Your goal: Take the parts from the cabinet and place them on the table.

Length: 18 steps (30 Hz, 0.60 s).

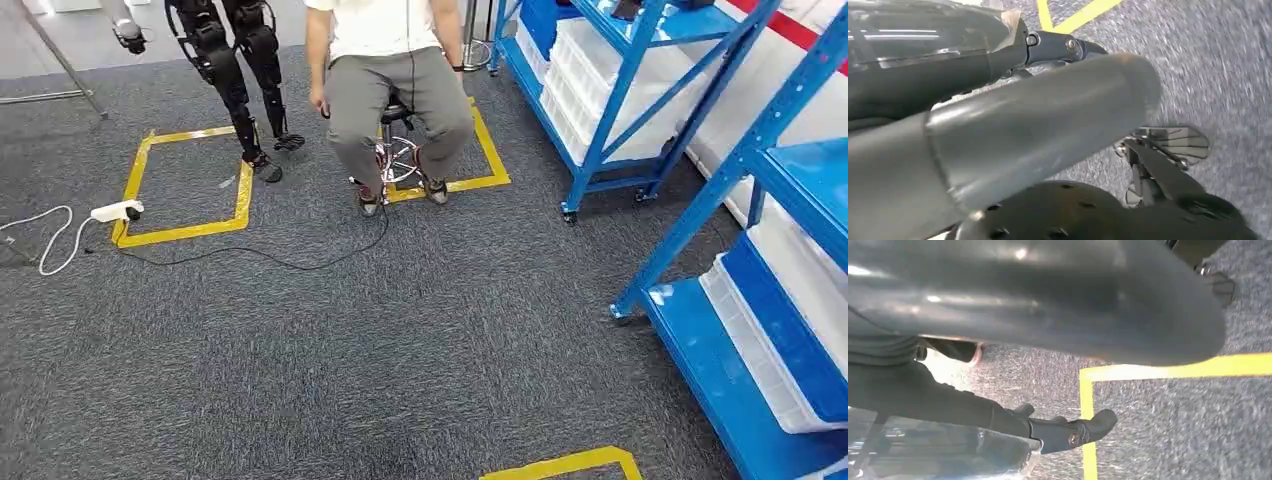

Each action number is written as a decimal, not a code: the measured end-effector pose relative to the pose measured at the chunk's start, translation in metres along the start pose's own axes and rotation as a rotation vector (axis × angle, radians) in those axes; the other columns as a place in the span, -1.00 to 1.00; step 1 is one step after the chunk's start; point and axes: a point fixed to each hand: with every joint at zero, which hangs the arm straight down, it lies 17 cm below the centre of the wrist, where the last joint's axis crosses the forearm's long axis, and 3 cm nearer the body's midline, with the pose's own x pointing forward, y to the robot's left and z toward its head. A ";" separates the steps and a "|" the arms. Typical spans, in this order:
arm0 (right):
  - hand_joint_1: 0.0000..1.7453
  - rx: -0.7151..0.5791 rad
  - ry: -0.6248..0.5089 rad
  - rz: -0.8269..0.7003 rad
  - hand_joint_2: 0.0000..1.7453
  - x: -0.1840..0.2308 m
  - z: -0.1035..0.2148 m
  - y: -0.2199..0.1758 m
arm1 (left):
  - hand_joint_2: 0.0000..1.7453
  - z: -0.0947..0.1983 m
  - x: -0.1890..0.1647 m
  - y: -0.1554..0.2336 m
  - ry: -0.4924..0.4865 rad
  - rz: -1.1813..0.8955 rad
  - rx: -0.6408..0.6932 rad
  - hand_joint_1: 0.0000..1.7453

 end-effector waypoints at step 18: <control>-1.00 0.009 0.005 -0.008 -1.00 -0.004 0.000 0.002 | -1.00 0.000 0.001 0.000 -0.008 -0.004 0.000 -1.00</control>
